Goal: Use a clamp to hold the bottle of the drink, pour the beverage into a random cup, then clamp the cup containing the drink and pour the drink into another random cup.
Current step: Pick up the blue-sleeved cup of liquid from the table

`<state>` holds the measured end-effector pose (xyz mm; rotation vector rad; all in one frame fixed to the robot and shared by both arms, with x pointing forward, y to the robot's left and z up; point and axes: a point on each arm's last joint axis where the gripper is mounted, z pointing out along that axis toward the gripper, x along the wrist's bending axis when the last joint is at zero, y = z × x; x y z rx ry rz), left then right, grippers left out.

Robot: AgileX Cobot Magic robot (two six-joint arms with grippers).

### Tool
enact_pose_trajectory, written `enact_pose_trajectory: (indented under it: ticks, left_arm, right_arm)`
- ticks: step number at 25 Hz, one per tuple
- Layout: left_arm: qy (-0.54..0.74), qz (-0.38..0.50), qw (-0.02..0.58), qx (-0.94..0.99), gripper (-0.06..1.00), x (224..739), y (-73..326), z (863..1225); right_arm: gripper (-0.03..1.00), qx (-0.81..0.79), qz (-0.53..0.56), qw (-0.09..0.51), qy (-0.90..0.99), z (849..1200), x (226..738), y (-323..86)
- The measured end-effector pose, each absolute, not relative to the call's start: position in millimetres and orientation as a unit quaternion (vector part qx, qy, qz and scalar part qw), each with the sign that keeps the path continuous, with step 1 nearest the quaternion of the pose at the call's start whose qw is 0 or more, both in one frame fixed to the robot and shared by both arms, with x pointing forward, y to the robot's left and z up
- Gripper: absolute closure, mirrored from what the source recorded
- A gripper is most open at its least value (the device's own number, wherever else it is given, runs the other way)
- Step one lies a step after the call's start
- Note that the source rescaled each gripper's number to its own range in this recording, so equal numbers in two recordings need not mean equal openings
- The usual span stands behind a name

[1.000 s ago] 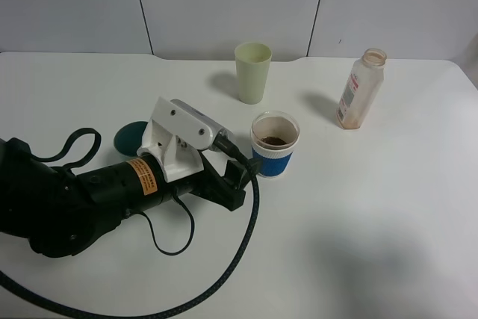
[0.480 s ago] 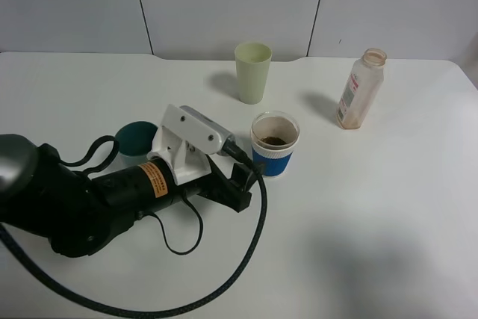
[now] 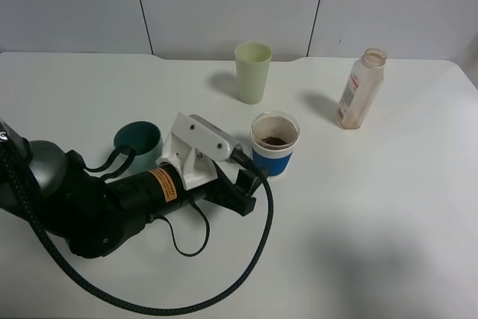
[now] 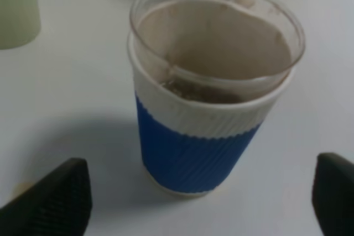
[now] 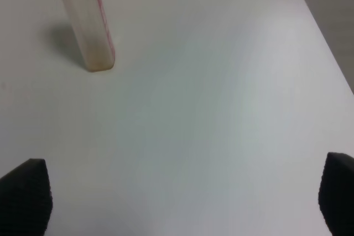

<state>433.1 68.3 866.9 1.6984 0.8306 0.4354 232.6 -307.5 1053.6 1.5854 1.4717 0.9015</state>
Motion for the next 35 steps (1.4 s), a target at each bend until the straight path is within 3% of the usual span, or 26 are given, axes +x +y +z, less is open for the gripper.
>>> enact_pose_trajectory:
  ticks: [23,31,35]
  left_arm:
    - [0.348,0.186,0.575,0.717,0.50,446,51,857]
    - [0.359,0.181,0.572,0.715,0.17,451,46,847]
    - [0.360,0.180,0.586,0.703,0.12,456,39,851]
  right_arm:
    - [-0.03,0.623,0.355,0.388,0.579,1054,233,-307]
    - [-0.03,0.623,0.355,0.388,0.579,1054,233,-307]
    - [-0.03,0.623,0.355,0.388,0.579,1054,233,-307]
